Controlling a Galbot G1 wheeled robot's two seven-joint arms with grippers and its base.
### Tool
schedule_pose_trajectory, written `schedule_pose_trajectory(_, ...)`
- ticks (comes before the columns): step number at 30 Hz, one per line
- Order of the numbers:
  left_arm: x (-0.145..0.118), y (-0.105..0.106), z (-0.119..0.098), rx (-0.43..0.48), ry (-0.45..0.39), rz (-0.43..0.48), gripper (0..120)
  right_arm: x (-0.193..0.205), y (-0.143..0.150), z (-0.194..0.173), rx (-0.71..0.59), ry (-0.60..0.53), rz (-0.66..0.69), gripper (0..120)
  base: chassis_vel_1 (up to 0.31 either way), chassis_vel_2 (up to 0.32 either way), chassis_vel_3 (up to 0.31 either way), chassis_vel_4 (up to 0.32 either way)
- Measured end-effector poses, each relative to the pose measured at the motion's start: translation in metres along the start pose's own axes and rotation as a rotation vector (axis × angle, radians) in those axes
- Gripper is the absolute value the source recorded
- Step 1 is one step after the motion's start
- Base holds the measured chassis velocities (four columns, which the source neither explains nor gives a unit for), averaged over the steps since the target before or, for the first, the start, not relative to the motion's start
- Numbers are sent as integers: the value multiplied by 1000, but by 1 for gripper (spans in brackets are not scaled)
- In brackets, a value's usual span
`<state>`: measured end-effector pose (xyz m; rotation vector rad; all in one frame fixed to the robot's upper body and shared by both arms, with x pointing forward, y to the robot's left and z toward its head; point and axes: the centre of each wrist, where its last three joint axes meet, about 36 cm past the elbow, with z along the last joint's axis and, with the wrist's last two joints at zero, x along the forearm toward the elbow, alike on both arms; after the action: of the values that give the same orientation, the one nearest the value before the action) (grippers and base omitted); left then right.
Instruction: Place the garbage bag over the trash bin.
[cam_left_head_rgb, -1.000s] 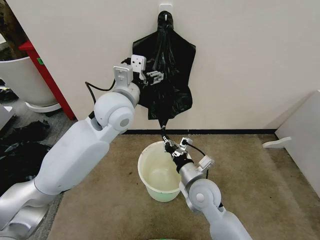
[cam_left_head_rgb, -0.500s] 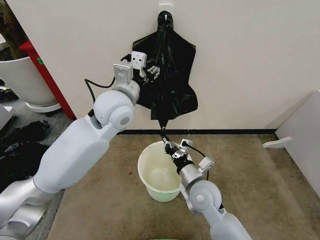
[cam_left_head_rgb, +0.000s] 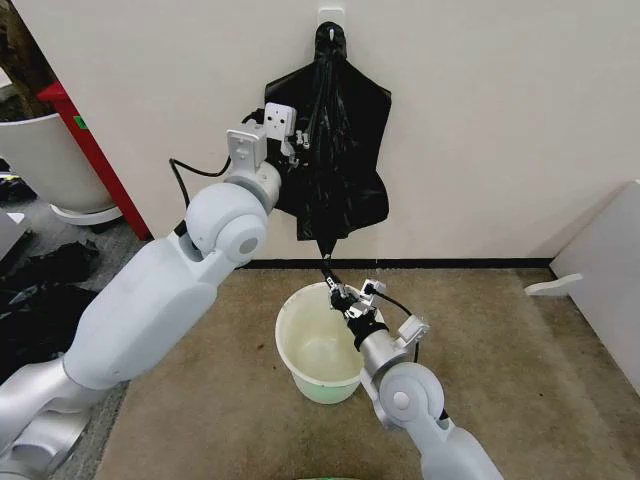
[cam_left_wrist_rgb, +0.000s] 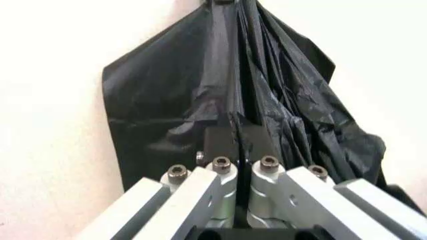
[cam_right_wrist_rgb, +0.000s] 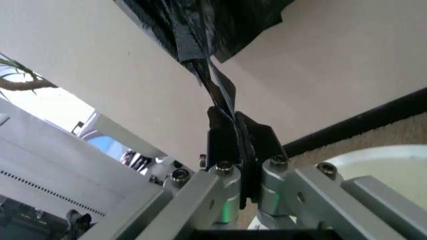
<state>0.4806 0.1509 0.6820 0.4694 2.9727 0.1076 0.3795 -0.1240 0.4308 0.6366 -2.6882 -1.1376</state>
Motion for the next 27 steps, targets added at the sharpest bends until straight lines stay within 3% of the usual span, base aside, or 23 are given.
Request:
schedule_pose_trajectory(7,7,8,4,34,31,42,0,0,-1,-5,15,-7,2,0,0,0,0,0)
schedule_pose_trajectory(10,14,10,-1,90,89,103,0,1,-3,-4,31,-6,1,0,0,0,0,0)
schedule_pose_trajectory(15,15,11,-2,93,124,127,13,1,-3,-2,57,-4,-1,0,0,0,0,0)
schedule_pose_trajectory(21,3,1,5,56,117,115,39,7,0,3,82,4,-11,0,0,0,0,0)
schedule_pose_trajectory(27,-1,-4,7,54,119,114,53,10,1,5,81,10,-16,0,0,0,0,0)
